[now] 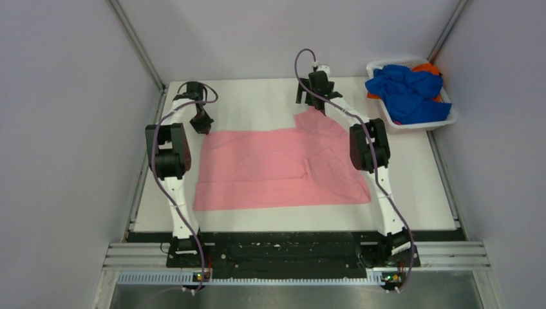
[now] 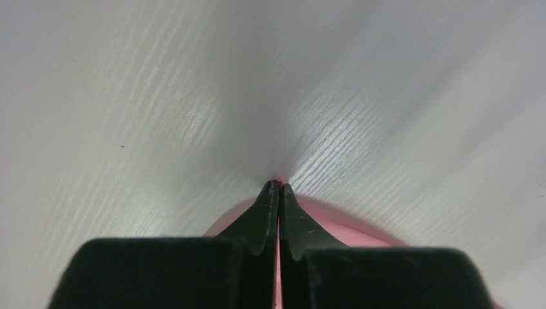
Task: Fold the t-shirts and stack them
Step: Grab the side of the flattened tshirt furthest away from the robot with both arms
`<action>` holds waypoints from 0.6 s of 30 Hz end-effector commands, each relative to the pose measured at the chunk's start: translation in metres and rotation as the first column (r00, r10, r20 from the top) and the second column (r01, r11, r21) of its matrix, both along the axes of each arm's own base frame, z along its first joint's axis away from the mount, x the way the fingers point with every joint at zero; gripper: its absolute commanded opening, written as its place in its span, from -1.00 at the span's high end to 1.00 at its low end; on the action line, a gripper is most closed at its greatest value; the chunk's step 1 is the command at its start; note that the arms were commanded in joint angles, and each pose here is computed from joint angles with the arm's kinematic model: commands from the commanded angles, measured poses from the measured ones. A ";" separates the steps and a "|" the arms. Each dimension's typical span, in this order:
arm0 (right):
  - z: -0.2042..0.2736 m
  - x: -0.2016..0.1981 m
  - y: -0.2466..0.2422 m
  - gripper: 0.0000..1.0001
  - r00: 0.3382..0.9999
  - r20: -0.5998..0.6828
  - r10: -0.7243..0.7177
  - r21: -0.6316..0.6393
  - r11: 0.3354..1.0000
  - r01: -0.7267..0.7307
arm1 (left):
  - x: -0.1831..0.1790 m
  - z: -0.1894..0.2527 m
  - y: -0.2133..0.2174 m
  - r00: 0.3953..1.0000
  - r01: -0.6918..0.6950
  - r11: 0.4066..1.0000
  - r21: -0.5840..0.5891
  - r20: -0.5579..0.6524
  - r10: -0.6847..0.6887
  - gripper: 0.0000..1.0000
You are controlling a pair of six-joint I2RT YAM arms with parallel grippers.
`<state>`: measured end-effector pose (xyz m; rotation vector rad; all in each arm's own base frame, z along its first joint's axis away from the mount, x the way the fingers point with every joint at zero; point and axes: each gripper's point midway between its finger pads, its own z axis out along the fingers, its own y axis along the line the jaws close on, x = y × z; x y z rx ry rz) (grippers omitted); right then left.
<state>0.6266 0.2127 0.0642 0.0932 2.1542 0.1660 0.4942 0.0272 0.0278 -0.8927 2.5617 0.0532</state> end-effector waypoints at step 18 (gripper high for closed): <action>0.002 -0.024 -0.028 -0.07 0.998 -0.035 -0.053 -0.235 0.971 0.043 | -0.024 0.041 -0.020 0.991 0.096 0.994 -0.058 0.094 -0.090 1.00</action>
